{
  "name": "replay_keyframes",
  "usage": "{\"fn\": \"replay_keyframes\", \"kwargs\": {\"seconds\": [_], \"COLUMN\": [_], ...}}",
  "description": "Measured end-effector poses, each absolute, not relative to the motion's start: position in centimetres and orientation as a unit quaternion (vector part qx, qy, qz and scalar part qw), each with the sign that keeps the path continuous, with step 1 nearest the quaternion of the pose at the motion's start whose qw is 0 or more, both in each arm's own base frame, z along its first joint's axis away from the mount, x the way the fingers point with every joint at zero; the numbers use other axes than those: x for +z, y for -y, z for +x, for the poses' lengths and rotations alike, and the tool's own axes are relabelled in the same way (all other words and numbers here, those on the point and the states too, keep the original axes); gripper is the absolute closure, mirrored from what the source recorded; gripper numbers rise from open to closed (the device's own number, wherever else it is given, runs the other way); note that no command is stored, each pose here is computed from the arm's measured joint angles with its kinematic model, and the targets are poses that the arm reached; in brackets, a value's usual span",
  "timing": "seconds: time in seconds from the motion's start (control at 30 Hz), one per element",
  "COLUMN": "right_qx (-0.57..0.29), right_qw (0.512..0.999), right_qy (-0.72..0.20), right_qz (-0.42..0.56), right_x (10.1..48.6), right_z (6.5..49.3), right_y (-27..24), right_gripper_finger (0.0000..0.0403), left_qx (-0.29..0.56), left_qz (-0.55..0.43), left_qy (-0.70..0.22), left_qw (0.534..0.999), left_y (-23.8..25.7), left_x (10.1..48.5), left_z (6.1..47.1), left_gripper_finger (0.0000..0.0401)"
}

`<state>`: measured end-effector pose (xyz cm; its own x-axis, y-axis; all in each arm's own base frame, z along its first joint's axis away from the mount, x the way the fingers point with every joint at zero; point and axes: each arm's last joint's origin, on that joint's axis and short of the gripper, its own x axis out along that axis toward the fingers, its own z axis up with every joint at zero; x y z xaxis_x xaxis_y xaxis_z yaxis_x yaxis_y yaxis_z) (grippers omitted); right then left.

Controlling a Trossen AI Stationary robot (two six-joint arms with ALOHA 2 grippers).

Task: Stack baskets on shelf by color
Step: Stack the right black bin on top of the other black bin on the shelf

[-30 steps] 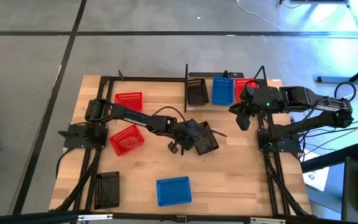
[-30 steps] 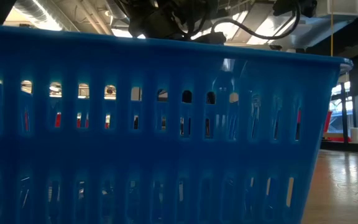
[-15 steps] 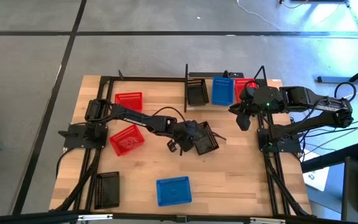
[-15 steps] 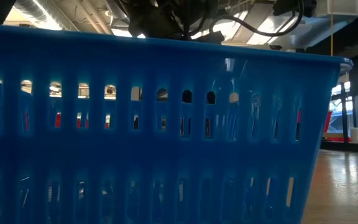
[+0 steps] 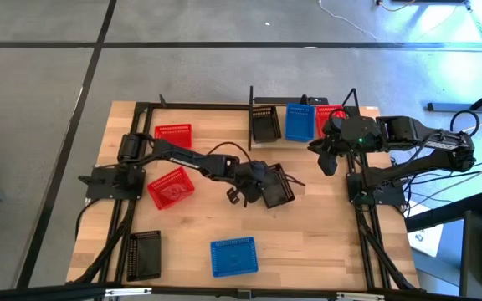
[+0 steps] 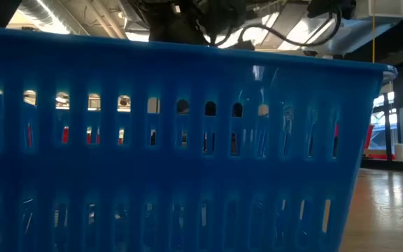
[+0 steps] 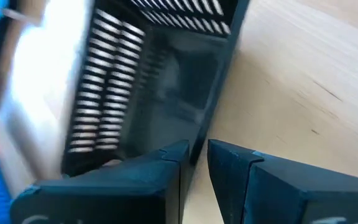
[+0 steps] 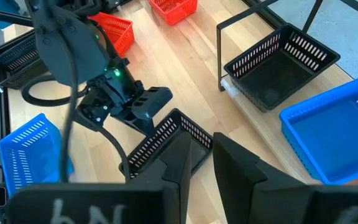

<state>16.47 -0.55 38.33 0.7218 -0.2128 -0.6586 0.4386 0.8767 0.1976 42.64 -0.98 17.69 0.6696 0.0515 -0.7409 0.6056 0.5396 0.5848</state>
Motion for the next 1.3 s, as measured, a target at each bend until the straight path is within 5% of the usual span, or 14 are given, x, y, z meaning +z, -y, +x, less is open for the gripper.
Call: {"fn": "replay_keyframes", "kwargs": {"seconds": [0.63, 0.77, 1.3], "right_qx": [-0.180, -0.180, -0.177], "right_qw": [0.911, 0.911, 0.912], "right_qy": [-0.327, -0.326, -0.327], "right_qz": [0.176, 0.176, 0.173], "right_x": [38.3, 38.3, 38.4], "right_z": [16.5, 16.5, 16.4], "right_y": [0.6, 0.6, 0.5], "right_gripper_finger": [0.0336, 0.0336, 0.0336], "left_qx": [-0.187, -0.171, -0.212], "left_qz": [0.440, 0.460, 0.502], "left_qy": [-0.367, -0.374, -0.412], "left_qw": [0.798, 0.787, 0.731], "left_y": [0.8, 1.0, -1.2], "left_x": [15.9, 16.6, 28.7], "left_z": [43.2, 43.5, 44.6], "left_gripper_finger": [0.0352, 0.0385, 0.0400]}}
